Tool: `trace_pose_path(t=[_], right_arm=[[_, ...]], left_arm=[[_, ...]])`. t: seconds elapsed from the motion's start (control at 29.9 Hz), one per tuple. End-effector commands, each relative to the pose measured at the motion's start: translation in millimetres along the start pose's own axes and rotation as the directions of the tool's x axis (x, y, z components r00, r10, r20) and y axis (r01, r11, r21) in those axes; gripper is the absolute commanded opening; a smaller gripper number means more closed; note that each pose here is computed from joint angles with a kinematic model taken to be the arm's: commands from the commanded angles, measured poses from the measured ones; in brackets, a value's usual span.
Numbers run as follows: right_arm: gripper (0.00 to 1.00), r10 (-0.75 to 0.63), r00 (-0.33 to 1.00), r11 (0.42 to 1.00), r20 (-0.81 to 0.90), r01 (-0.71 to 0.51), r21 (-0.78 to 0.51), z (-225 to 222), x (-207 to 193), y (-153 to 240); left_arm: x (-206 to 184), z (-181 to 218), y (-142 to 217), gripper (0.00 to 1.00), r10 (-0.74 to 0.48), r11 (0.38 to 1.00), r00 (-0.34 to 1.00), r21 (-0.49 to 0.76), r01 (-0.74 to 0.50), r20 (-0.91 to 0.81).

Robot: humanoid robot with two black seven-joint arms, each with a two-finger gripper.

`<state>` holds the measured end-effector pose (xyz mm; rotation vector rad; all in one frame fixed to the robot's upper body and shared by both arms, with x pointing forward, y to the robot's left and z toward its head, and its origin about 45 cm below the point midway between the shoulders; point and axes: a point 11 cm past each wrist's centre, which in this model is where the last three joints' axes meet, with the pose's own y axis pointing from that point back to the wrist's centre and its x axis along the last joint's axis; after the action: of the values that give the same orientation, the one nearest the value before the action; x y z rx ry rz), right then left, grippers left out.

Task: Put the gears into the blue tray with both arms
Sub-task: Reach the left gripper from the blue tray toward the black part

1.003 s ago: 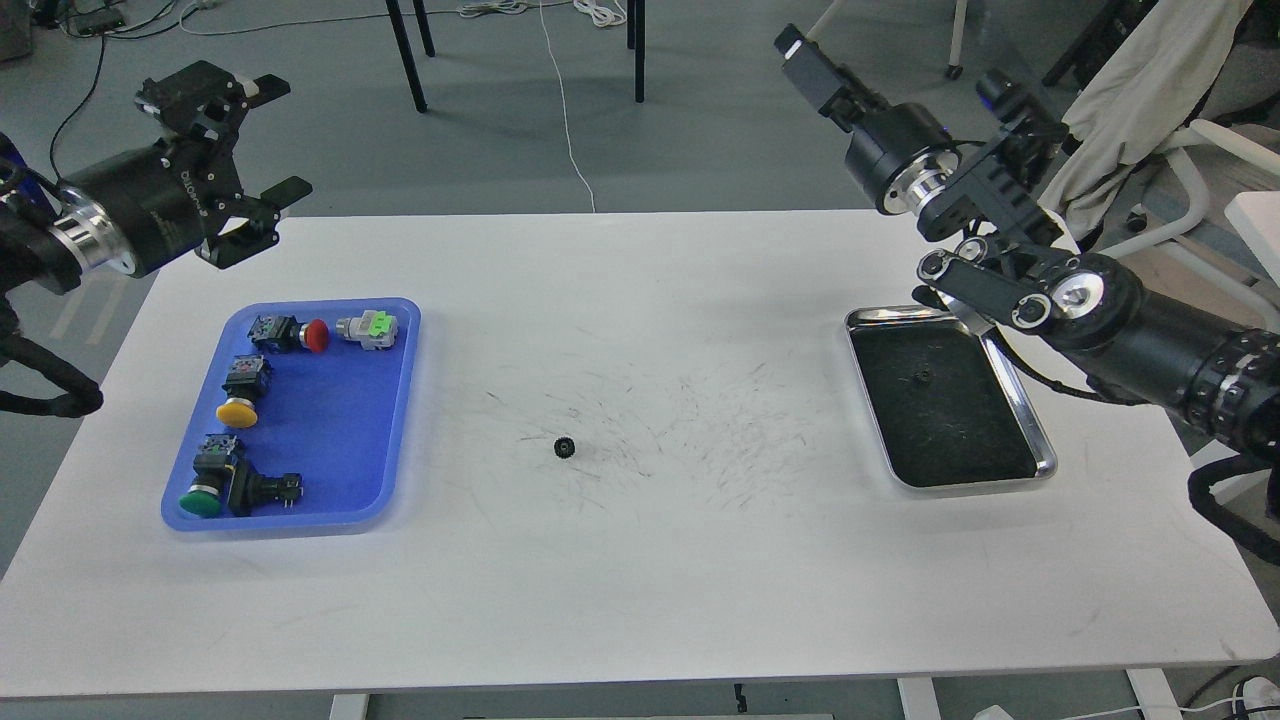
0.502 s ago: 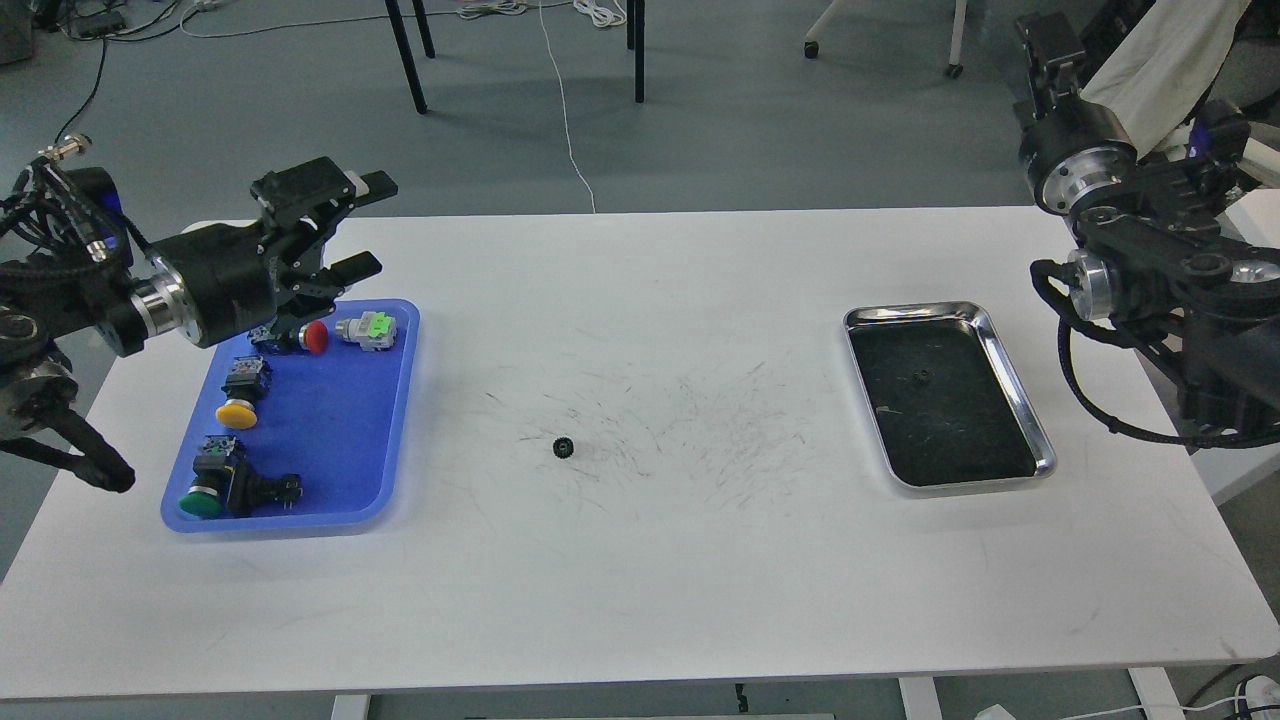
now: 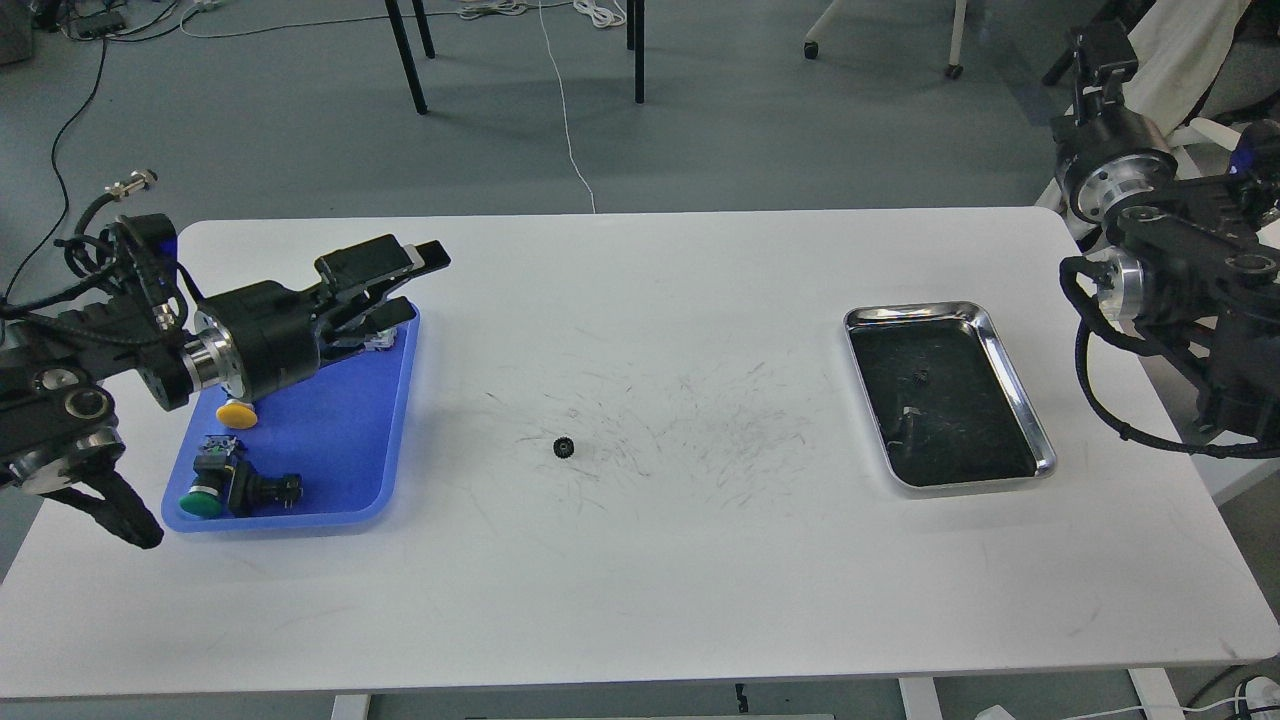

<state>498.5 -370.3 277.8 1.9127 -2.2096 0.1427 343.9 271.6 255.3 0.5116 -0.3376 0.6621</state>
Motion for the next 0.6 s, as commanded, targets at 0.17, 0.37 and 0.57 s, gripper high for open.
trace_pose_path(t=[0.17,0.37,0.57], right_arm=[[0.97,0.004,0.997,0.997,0.076,0.001,-0.073,18.3,22.1,7.0],[0.98,-0.005,0.998,0.998,0.065,0.009,-0.069,16.1,25.7,10.4],[0.98,0.007,0.998,0.997,0.061,-0.002,-0.071,16.4,29.4,10.0]], left_arm=[[-30.1,-1.1,-13.4,0.99,-0.095,0.995,0.994,-0.029,0.096,0.048],[-55.2,4.3,-31.0,0.98,-0.156,0.981,0.968,-0.08,0.175,0.198],[-65.8,-10.3,-48.4,0.97,-0.17,0.981,0.953,-0.053,0.189,0.249]])
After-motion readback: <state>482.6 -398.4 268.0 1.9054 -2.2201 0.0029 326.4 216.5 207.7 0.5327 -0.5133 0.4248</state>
